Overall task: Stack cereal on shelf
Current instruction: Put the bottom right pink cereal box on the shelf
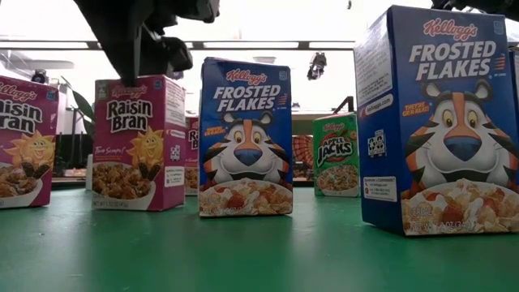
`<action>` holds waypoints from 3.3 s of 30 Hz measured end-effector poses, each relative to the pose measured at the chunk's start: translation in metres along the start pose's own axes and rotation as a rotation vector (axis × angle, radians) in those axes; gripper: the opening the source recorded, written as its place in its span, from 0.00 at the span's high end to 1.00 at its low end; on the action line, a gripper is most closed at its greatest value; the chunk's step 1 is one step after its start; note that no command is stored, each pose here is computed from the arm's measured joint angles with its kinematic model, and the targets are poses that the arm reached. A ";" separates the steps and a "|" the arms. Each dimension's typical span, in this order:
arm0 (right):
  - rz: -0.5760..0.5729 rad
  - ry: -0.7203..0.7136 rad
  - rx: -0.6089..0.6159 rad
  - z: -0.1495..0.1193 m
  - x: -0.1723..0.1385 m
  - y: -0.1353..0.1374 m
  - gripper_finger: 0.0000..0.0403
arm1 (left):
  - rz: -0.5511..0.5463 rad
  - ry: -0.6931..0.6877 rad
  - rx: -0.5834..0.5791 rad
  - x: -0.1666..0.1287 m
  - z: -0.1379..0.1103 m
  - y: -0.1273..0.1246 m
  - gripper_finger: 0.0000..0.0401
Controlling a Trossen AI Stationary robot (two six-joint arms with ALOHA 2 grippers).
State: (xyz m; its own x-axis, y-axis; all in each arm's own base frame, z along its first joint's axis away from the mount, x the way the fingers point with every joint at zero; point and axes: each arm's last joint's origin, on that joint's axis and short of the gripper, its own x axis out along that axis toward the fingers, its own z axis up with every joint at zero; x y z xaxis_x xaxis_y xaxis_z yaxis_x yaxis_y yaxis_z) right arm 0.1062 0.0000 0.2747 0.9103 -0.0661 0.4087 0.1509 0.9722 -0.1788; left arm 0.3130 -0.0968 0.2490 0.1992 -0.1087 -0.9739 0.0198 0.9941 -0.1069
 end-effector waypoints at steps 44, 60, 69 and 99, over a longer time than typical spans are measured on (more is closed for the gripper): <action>-0.003 -0.005 -0.010 0.000 0.000 0.000 0.93 | 0.161 -0.214 0.210 -0.200 0.014 0.119 0.62; -0.018 0.007 -0.037 0.000 0.000 0.000 0.93 | 0.436 -0.355 -0.377 -0.244 -0.060 0.296 0.62; -0.018 0.006 -0.052 0.000 0.000 -0.001 0.93 | 0.351 -0.311 -0.276 -0.223 -0.063 0.307 0.65; -0.018 0.007 -0.052 0.000 0.000 0.000 0.93 | 0.283 -0.291 -0.177 -0.191 -0.038 0.337 0.46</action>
State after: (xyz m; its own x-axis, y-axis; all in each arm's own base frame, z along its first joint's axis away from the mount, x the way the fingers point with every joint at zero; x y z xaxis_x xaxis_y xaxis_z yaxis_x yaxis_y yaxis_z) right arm 0.1063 -0.0006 0.2744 0.9099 -0.0858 0.4059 0.1875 0.9578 -0.2179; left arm 0.2447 0.2590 0.3918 0.4410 0.1979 -0.8754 -0.2380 0.9662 0.0986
